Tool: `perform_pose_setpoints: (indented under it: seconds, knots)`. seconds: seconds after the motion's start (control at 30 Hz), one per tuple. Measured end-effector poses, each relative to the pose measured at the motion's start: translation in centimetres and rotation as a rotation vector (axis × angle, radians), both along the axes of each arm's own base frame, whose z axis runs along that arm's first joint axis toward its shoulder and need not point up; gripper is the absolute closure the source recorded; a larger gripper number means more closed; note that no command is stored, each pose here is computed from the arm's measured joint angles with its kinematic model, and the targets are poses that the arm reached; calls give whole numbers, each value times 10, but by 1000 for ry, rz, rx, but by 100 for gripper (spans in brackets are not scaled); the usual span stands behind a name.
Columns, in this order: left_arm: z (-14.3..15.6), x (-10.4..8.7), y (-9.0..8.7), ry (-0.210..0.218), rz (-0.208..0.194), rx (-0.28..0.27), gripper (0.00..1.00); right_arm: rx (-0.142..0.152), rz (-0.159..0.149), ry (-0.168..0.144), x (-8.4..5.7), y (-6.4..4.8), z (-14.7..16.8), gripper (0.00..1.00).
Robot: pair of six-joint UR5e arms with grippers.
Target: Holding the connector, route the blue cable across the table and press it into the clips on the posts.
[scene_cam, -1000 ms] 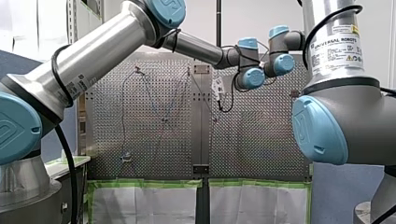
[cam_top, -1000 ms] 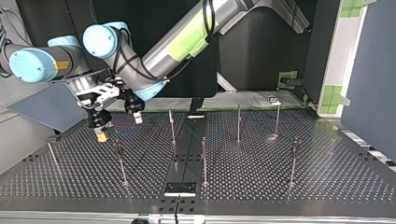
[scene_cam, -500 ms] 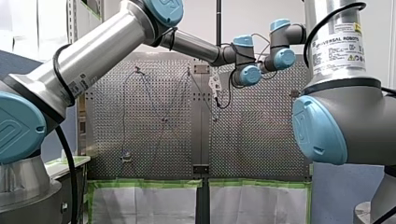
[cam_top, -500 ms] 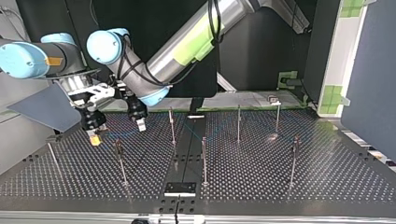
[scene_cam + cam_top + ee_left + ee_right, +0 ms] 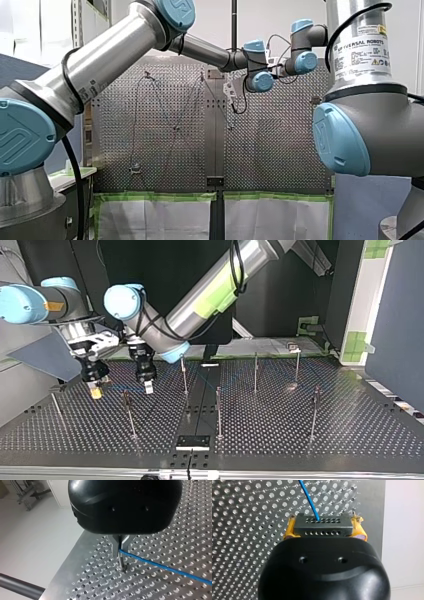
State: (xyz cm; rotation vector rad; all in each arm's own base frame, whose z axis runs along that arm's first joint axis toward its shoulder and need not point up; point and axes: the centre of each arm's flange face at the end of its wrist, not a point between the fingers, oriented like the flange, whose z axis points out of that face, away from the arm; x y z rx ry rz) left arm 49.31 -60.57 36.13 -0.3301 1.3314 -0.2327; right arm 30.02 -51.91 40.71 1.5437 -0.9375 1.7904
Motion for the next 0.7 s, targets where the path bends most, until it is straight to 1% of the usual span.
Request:
perform_pose_setpoints:
  seconds: [0.23,0.4,0.43,0.53,0.63,0.7]
  knots:
    - [5,6,-5,-43,-46,-7,100,-12,-7,-11,-6,-6,4,100]
    - [9,11,-7,-76,-77,-12,100,-30,4,-23,-11,-11,7,100]
    - [10,13,-7,-83,-85,-13,98,-32,5,-25,-12,-11,7,100]
    - [10,18,-7,-93,-106,-16,98,-37,4,-30,-15,-14,7,100]
    - [8,19,-7,-91,-123,-20,98,-36,-1,-32,-18,-16,7,100]
    - [6,19,-7,-88,-127,-21,98,-35,-4,-35,-20,-17,7,100]
